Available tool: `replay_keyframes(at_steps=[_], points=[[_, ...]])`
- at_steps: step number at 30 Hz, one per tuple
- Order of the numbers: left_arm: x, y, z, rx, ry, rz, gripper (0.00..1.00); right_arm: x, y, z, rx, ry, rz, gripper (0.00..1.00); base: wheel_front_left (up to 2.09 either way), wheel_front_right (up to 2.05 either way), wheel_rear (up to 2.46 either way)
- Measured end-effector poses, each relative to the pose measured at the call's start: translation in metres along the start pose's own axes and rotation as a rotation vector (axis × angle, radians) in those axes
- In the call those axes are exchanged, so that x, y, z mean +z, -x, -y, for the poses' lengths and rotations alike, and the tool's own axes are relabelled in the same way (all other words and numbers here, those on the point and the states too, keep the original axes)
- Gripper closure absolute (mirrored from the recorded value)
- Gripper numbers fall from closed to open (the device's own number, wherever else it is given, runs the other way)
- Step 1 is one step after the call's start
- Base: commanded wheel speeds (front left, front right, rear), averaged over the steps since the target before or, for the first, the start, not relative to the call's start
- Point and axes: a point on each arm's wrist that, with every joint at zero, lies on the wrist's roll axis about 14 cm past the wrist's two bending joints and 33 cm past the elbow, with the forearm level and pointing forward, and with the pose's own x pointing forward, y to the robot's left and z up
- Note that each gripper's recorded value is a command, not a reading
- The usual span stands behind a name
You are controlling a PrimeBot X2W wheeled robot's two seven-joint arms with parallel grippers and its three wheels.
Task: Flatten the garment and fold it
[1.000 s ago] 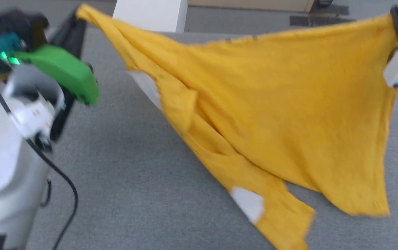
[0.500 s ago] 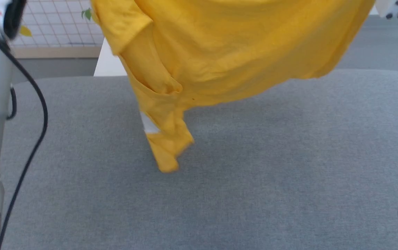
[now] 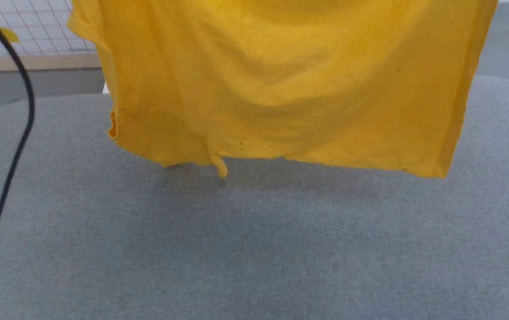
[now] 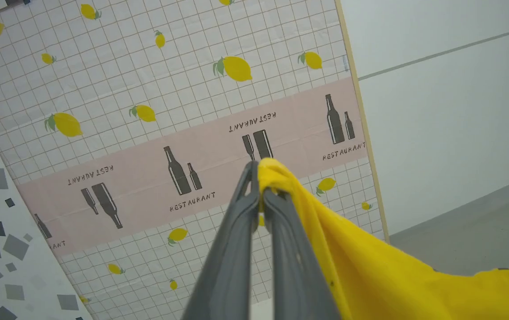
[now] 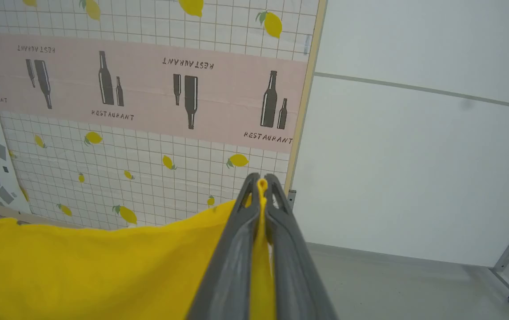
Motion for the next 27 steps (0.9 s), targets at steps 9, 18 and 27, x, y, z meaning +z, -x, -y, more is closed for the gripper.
replay_keyframes(at_steps=[9,18,27], points=[[-0.010,-0.049,-0.014,0.026,-0.078,0.096,1.00,-0.019,-0.055,-0.001,-0.013,0.013,0.002,1.00,0.00,0.00,0.00],[-0.081,-0.108,-0.014,0.043,-0.061,0.159,1.00,-0.081,-0.126,-0.012,-0.017,0.045,-0.008,1.00,0.00,0.00,0.00],[-0.165,-0.133,0.004,-0.016,-0.062,0.170,1.00,-0.161,-0.165,-0.012,-0.018,0.108,-0.054,1.00,0.00,0.00,0.00]])
